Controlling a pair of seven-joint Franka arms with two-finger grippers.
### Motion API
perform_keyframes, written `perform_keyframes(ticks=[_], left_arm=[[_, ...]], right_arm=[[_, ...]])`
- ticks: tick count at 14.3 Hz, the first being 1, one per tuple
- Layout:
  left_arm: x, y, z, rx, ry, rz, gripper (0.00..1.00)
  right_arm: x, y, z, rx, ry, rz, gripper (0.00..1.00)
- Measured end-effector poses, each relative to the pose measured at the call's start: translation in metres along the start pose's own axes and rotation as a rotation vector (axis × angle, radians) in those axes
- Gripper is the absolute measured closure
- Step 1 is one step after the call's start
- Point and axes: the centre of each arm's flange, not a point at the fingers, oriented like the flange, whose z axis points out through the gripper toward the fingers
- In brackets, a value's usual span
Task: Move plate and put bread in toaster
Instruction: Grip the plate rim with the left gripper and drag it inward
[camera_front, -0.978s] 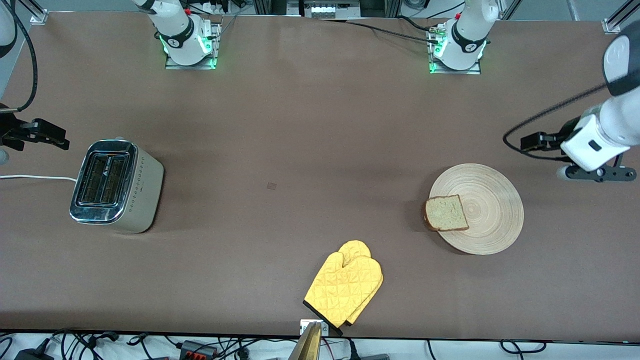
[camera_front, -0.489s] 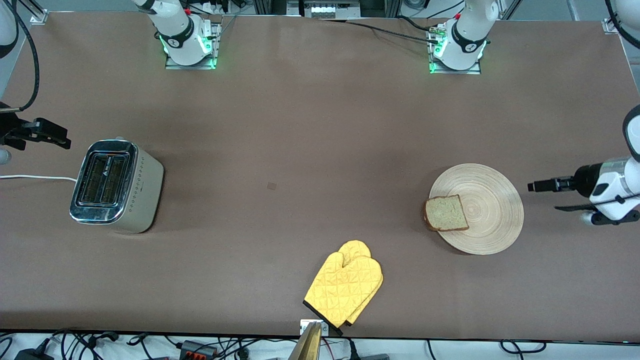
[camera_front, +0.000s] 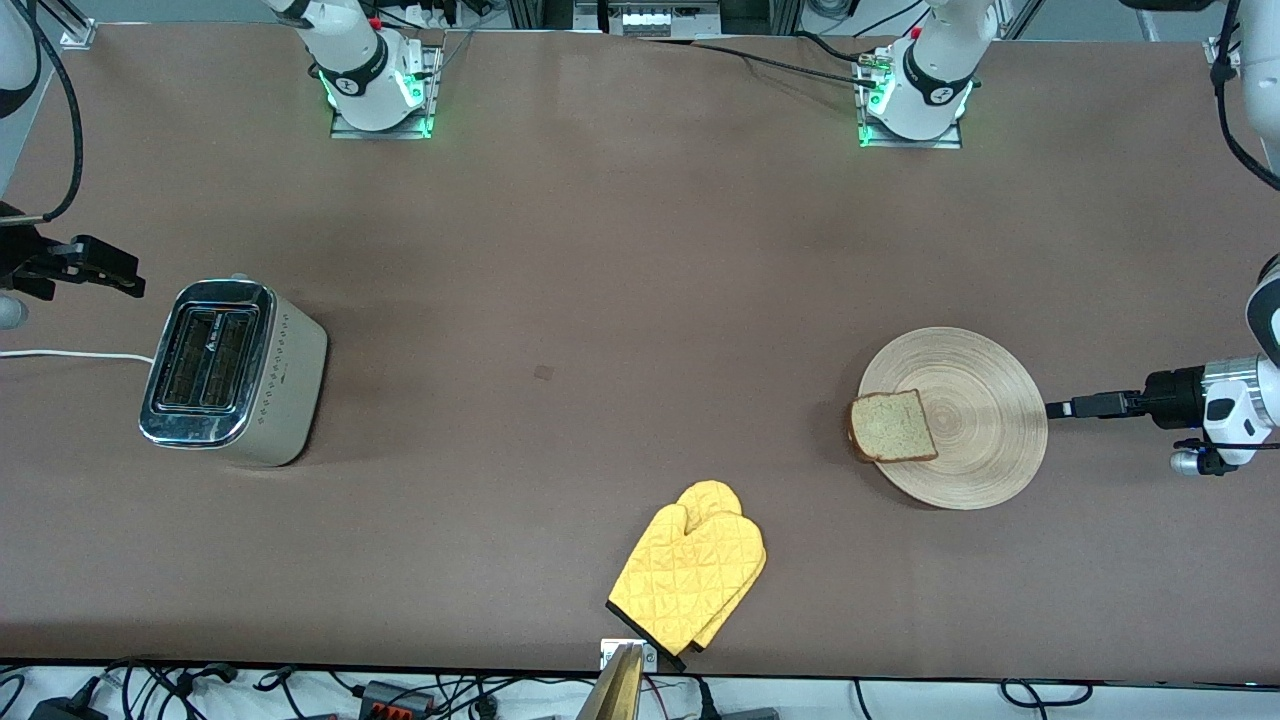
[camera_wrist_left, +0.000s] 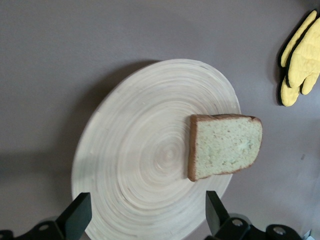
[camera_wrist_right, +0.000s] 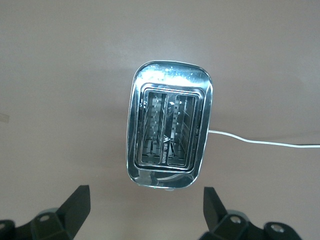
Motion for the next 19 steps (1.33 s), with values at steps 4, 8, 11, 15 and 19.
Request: perform_keyframes(ticks=[4,8,11,15,19], left_arm=[[0.002,-0.053,0.026,-0.124,0.075,0.035,0.01],[-0.002,-0.079,0.041,-0.171,0.090,0.031,0.11],[-0.003,-0.084,0.047,-0.177,0.085,0.032,0.19],[-0.005,-0.091,0.058,-0.190,0.068,0.049,0.46],[-0.010,-0.097,0.055,-0.207,0.062,0.057,0.88]], right_arm=[[0.000,0.000,0.000,0.001,-0.004,-0.001,0.00],[-0.001,-0.001,0.001,0.002,-0.012,-0.001,0.00],[-0.001,0.000,0.001,0.002,-0.013,0.000,0.00],[-0.002,0.000,0.001,0.002,-0.014,0.001,0.00],[-0.001,0.000,0.000,0.002,-0.013,-0.001,0.00]])
